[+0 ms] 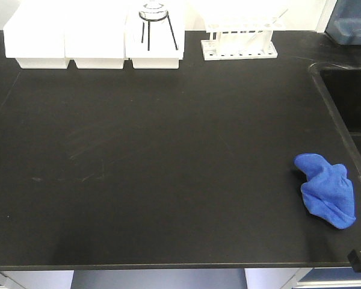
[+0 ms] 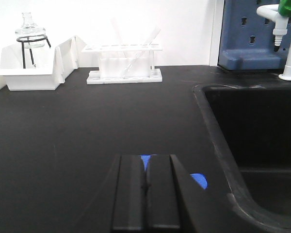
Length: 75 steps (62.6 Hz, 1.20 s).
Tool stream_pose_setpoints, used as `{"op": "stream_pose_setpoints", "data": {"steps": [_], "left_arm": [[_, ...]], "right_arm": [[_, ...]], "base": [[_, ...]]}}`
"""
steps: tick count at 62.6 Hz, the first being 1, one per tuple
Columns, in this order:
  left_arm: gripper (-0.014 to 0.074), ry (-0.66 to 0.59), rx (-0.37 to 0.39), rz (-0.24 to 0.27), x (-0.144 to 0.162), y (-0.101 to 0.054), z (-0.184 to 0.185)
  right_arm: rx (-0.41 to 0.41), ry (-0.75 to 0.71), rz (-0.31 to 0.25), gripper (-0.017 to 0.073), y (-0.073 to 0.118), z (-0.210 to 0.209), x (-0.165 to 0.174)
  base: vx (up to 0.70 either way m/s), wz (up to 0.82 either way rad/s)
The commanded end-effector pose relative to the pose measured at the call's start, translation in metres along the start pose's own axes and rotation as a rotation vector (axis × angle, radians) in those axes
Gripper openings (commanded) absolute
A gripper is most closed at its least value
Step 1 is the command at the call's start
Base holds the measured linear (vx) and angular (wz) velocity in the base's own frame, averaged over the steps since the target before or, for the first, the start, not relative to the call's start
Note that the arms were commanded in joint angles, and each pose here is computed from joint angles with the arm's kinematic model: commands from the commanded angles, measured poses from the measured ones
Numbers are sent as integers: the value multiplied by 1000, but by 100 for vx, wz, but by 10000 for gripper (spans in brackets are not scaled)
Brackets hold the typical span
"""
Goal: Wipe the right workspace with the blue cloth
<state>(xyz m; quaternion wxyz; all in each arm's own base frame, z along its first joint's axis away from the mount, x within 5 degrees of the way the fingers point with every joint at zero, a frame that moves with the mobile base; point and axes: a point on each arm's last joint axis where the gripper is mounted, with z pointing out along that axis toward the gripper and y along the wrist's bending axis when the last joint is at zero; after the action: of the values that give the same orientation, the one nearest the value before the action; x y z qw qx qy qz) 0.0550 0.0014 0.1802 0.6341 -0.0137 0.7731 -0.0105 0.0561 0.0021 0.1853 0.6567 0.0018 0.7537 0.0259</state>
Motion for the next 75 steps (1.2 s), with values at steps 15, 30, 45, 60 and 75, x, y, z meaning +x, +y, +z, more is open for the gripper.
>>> {"op": "stream_pose_setpoints", "data": {"steps": [15, 30, 45, 60, 75], "left_arm": [[-6, -70, 19, -6, 2, -1, 1], [-6, -70, 19, -6, 2, -1, 1], [-6, -70, 19, -6, 2, -1, 1], [-6, -70, 19, -6, 2, -1, 1], [-6, -70, 19, -6, 2, -1, 1]], "right_arm": [[4, -77, -14, -8, 0, 1, -2], [-5, -313, -12, -8, 1, -4, -24], [-3, -424, -42, -8, 4, -31, -111], [31, 151, -121, -8, 5, 6, -186], [-3, 408, -64, -8, 9, 56, -206]], "base": [[0, 0], [0, 0], [0, 0], [0, 0], [0, 0]]}}
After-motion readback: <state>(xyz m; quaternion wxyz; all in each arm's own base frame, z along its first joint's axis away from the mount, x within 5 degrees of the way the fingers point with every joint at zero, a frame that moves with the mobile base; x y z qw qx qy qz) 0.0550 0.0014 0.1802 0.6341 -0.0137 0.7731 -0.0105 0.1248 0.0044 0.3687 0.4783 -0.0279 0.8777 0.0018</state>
